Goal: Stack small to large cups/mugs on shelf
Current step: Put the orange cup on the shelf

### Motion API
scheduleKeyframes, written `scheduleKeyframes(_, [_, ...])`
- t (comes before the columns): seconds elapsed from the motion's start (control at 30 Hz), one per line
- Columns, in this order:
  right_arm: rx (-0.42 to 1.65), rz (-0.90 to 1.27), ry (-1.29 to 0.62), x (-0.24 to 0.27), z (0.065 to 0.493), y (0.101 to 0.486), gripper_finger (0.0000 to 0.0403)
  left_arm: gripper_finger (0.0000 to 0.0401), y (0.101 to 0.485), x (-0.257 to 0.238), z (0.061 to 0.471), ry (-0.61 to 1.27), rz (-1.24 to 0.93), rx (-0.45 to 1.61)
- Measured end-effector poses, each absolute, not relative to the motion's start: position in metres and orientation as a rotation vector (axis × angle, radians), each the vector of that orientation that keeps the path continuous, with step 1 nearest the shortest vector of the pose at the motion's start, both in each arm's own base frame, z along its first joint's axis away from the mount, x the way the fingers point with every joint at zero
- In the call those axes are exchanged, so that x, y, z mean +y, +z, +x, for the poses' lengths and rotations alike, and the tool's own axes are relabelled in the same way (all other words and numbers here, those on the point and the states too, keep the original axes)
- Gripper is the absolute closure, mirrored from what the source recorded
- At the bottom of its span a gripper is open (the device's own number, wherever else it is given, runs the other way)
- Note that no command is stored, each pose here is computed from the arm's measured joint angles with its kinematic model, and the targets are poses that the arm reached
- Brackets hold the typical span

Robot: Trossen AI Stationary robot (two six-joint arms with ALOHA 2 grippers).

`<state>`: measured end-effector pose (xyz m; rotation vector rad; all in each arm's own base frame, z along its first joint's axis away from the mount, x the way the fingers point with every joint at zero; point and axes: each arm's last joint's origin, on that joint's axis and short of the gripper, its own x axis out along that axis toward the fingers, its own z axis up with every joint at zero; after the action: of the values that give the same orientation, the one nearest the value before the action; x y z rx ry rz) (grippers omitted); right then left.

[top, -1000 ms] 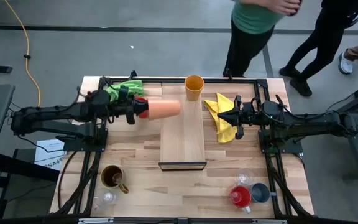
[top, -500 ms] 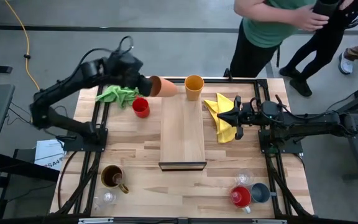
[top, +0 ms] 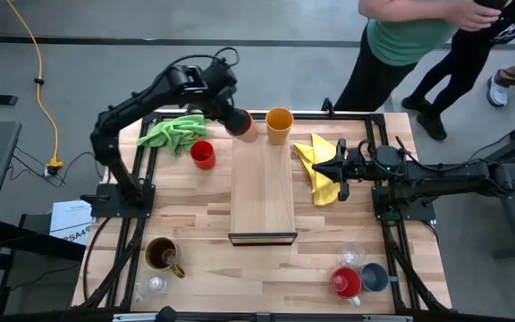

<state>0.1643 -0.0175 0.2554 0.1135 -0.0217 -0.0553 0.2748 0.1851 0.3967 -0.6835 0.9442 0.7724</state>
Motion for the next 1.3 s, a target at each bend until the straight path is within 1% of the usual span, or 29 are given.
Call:
scheduleKeyframes(0.27, [-0.021, 0.114, -0.056, -0.018, 0.164, 0.255, 0.0403, 0.0401, 0.378, 0.197, 0.280, 0.876, -0.662, 1.051])
scheduleKeyframes(0.6, [-0.021, 0.114, -0.056, -0.018, 0.164, 0.255, 0.0403, 0.0400, 0.373, 0.200, 0.288, 0.822, -0.691, 1.032])
scheduleKeyframes(0.77, [-0.021, 0.114, -0.055, -0.018, 0.164, 0.255, 0.0403, 0.0391, 0.374, 0.200, 0.289, 0.822, -0.689, 1.020])
scheduleKeyframes(0.97, [-0.021, 0.114, -0.056, -0.018, 0.164, 0.255, 0.0403, 0.0356, 0.374, 0.202, 0.291, 0.819, -0.683, 0.992])
scheduleKeyframes(1.3, [-0.021, 0.114, -0.055, -0.018, 0.164, 0.255, 0.0403, 0.0268, 0.375, 0.202, 0.291, 0.813, -0.672, 0.992])
